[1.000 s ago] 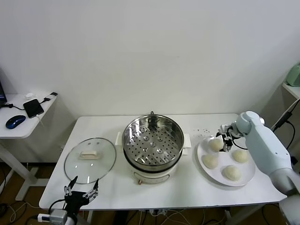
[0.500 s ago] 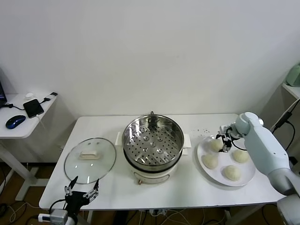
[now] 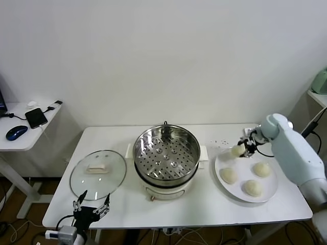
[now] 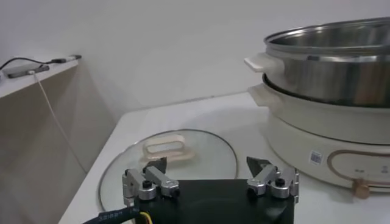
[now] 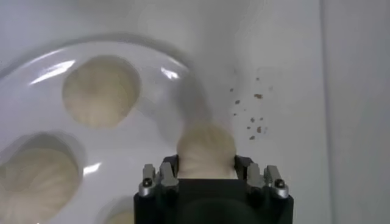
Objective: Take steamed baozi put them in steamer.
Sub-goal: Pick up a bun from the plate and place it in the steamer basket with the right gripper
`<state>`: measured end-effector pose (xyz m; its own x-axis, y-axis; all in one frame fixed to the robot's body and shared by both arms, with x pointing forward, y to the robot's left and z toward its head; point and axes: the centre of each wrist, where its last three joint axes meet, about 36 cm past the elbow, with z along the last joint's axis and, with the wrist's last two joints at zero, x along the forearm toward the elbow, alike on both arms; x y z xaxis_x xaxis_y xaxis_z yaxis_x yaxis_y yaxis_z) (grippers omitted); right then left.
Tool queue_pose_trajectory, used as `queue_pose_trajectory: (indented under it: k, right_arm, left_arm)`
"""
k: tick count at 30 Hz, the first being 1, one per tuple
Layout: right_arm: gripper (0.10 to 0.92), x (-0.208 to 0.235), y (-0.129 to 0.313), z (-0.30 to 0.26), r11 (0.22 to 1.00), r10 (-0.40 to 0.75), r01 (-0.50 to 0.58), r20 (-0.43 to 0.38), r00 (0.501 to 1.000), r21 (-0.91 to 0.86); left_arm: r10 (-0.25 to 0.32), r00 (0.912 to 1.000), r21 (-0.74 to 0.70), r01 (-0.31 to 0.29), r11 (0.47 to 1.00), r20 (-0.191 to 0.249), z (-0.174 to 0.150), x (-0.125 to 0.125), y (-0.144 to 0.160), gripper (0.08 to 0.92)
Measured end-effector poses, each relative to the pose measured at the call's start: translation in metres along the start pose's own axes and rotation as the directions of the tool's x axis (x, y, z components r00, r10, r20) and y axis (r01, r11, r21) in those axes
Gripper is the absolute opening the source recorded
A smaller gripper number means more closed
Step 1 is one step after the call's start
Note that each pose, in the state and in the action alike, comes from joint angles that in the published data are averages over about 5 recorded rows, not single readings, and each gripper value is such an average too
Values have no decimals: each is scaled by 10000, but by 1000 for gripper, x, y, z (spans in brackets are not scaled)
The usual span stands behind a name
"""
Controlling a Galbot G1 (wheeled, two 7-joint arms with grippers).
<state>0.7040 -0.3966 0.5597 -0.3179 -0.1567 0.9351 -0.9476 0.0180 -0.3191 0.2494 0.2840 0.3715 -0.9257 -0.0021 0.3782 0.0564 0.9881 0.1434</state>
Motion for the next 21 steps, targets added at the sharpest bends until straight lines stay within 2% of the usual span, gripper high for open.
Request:
queue_pose_trajectory:
  k: [10,16,21]
  right_arm:
    - [611,65,-83,-113,9964,-115,16,1172,9930,842]
    - [611,69,-107,-187,9793,-675,329,1691,9833,1998]
    - [611,66,-112,-230,9315,-1065,326,1858,9768,3622]
  left_arm:
    - [-313,9992,-267,320,9991,267,-5,-1,2,823]
    - [-487,9983,-291,497,9983,327,-6,-1,3,823]
    - [-545,9982,-268,552,9981,266,-3,-1,2,823]
